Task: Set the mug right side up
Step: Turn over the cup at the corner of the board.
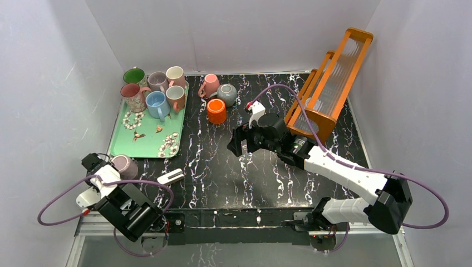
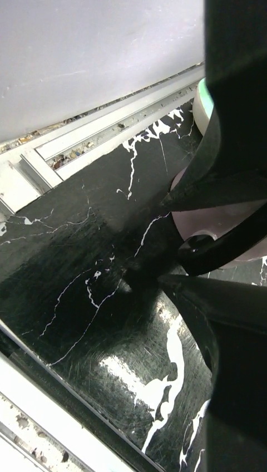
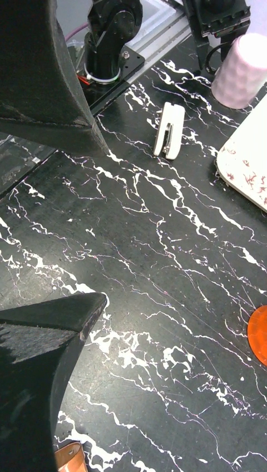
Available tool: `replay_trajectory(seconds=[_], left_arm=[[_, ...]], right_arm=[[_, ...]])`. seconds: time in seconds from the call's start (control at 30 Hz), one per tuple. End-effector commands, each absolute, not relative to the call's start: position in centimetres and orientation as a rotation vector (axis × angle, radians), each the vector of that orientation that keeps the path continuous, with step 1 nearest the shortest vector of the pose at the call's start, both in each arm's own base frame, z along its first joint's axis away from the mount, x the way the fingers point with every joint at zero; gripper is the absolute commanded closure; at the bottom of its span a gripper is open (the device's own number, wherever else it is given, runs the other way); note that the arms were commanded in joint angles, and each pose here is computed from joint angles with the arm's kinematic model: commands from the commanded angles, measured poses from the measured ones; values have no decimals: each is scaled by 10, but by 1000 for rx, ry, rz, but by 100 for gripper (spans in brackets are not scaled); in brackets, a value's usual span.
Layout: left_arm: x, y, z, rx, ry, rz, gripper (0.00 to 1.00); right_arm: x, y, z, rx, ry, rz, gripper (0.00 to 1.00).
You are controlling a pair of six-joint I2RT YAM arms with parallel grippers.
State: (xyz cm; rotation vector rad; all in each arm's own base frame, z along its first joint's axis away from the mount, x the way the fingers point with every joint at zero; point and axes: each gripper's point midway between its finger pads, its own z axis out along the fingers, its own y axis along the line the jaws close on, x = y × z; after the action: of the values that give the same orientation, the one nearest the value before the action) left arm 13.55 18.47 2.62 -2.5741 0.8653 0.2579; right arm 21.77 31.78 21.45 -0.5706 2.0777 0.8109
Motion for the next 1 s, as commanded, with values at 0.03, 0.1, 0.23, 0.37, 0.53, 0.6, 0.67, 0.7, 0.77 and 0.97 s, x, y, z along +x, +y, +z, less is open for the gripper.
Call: replay_trajectory(seconds=[0.03,0.1,0.23,0.37,0.53,0.6,0.67,0.7,0.77,0.97], left_arm=[[139,180,22,-2602,874,219,65],[138,177,22,-2621,884,215,67],[137,166,24,-2684,916,199,54],[143,155,25,-2718,909,113,46],[145,154,31,-2707,907,87,45],[149,156,32,-2703,902,69,48],[152,159,36,-2699,904,62,50],[154,160,37,-2695,899,55,52],[158,163,41,-2689,890,40,55],[162,170,49,-2667,879,31,79]], right_arm=[[221,329,244,-549,2004,871,1],[221,329,244,-547,2002,876,1],[220,329,241,-544,2007,882,1],[219,330,240,-547,2009,888,1],[220,328,239,-544,2009,882,1],[219,329,238,-545,2007,885,1],[219,329,238,-547,2008,887,1],[219,329,238,-547,2007,887,1],[218,328,239,-545,2006,887,1],[218,329,242,-542,1998,898,1]])
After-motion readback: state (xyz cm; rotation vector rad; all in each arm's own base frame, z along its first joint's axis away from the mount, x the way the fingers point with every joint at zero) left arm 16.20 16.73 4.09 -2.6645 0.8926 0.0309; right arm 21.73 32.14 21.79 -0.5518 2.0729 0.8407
